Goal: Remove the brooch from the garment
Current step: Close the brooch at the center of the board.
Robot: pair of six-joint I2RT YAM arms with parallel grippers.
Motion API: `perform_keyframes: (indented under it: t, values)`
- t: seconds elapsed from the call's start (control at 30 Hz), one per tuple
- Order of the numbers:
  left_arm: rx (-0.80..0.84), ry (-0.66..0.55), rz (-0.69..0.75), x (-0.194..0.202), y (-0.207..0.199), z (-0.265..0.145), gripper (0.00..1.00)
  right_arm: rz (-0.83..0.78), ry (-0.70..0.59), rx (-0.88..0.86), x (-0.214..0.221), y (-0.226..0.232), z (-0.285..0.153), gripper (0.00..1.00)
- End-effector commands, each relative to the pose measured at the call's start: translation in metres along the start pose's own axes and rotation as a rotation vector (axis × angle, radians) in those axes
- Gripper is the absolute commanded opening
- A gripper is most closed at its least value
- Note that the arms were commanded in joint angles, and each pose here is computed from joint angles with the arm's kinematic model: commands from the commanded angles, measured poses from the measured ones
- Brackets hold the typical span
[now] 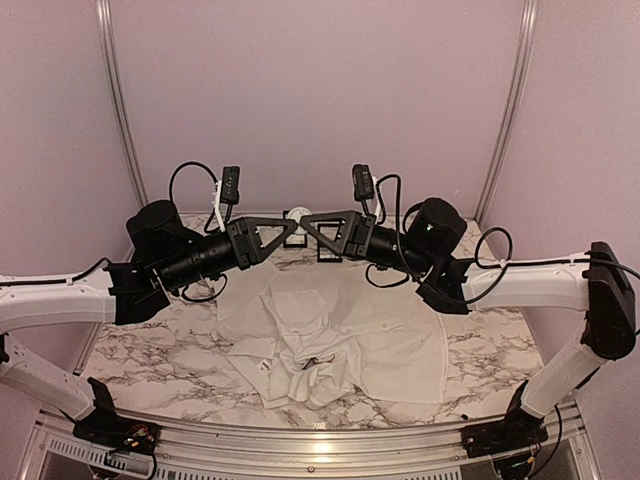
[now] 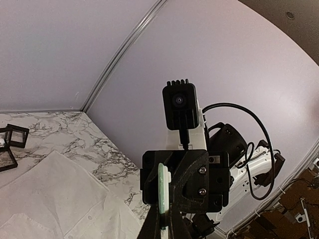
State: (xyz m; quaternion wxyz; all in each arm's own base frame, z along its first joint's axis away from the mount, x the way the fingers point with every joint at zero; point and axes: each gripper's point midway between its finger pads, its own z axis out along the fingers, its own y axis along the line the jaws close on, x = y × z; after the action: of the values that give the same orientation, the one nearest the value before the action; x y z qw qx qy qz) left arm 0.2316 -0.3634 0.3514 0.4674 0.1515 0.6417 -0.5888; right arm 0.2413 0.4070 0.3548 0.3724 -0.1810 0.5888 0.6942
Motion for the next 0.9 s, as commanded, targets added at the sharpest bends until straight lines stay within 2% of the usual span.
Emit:
perform_keyframes:
  t: [0.0, 0.87]
  values:
    - [0.038, -0.022, -0.001, -0.005, -0.013, -0.007, 0.00, -0.027, -0.062, 0.018, -0.017, 0.001, -0.001, 0.12]
    - [-0.002, -0.003, 0.007, 0.000, -0.005, -0.005, 0.00, -0.081, -0.043, 0.022, -0.016, 0.011, 0.001, 0.24]
